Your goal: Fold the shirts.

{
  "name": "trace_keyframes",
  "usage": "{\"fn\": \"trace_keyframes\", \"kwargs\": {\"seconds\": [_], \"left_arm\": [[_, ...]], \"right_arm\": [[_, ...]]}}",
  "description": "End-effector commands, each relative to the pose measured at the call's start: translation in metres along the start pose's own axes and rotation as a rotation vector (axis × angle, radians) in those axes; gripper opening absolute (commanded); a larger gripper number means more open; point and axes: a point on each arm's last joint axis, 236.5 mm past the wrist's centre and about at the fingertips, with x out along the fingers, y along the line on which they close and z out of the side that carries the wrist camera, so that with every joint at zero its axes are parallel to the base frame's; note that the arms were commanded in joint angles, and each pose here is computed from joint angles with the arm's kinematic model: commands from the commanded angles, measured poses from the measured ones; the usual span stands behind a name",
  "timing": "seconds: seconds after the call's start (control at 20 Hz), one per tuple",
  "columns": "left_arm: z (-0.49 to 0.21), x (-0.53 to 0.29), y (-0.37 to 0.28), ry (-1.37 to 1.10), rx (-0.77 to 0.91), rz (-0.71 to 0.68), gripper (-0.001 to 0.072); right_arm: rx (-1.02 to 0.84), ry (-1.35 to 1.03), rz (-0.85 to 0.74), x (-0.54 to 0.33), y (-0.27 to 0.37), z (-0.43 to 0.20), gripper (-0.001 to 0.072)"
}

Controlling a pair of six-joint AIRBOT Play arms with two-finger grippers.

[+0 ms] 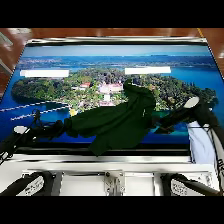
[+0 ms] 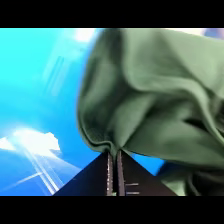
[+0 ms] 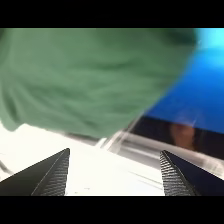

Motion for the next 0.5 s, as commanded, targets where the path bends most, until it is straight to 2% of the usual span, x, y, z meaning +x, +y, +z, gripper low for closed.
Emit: {"fn": "trace_keyframes", "kwargs": {"seconds": [0.0,0.2,0.45], "left_arm": [[0.0,-0.012,-0.021,0.018,0.118,-0.041,0.0041],[0.001,-0.024,-0.035,0.007,0.198,-0.067,0.0041],[0.004,-0.028,-0.042,0.004,0.212,-0.08,0.0041]], "right_arm": [[-0.006,0.038,0.012,0.048,0.017,-0.023,0.0692],[0.023,0.086,-0.002,0.069,0.02,-0.044,0.0692],[0.089,-0.054,0.001,0.092,0.04,-0.021,0.069]]}}
